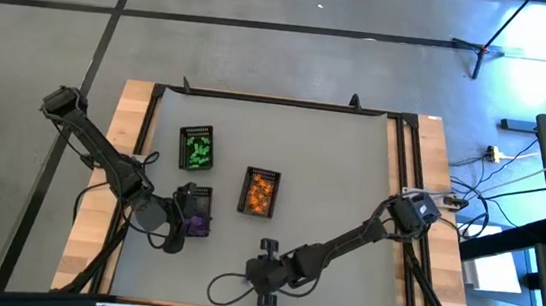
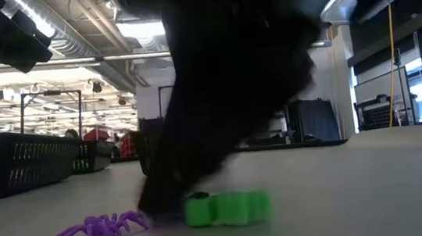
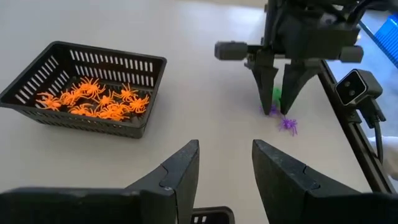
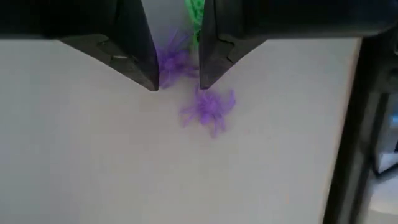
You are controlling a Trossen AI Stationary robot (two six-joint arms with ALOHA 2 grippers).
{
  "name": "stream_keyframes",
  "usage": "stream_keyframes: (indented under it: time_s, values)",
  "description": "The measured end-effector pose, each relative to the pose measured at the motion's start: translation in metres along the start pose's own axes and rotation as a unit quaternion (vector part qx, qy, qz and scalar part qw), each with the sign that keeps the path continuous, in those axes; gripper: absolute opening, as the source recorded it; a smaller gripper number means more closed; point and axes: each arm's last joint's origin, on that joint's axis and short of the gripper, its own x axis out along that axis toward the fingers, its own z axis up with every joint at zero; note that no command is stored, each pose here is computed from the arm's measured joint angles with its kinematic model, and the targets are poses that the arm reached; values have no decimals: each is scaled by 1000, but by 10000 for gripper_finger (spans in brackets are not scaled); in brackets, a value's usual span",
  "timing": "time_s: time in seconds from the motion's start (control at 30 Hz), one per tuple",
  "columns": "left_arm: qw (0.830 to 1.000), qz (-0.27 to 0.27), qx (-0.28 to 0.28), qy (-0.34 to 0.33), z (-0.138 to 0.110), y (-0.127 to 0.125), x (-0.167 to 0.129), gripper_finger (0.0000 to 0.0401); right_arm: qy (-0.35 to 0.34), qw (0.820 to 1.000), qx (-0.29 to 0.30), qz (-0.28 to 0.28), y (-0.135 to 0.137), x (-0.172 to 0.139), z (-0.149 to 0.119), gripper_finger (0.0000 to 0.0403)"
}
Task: Sort Halloween decoration
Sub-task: Put the purple spider toy into the bottom left black basket
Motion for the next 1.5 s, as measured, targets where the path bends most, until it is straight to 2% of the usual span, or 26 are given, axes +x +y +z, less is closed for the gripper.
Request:
stream_keyframes:
  time_s: [0.17,0.33,0.47,0.6,0.8,0.93,1.07,1.2,1.5]
  values:
    - [1000,-1,1,1,0,-1,0,140,11,1000,4,6,0,9,-5,113]
    - [1000,-1,1,1,0,-1,0,140,23,999,7,-38,-3,8,-9,113]
    - [1000,-1,1,0,0,-1,0,140,26,998,5,-49,-4,7,-8,107]
    - [1000,-1,1,0,0,-1,0,140,26,998,2,-52,-3,4,-3,78]
    - [1000,-1,1,0,0,0,0,140,26,997,-23,-76,0,-7,14,11]
    - [1000,-1,1,0,0,-1,0,140,26,993,-31,-108,0,-17,23,10]
    - [1000,-3,0,2,0,-1,0,140,1,990,-41,-134,1,-24,34,3]
    - [999,-42,-3,17,0,-2,-3,140,-62,986,-44,-150,0,-27,51,7]
    - [995,-101,6,-18,10,3,-41,140,-212,965,-63,-143,-29,-29,97,6]
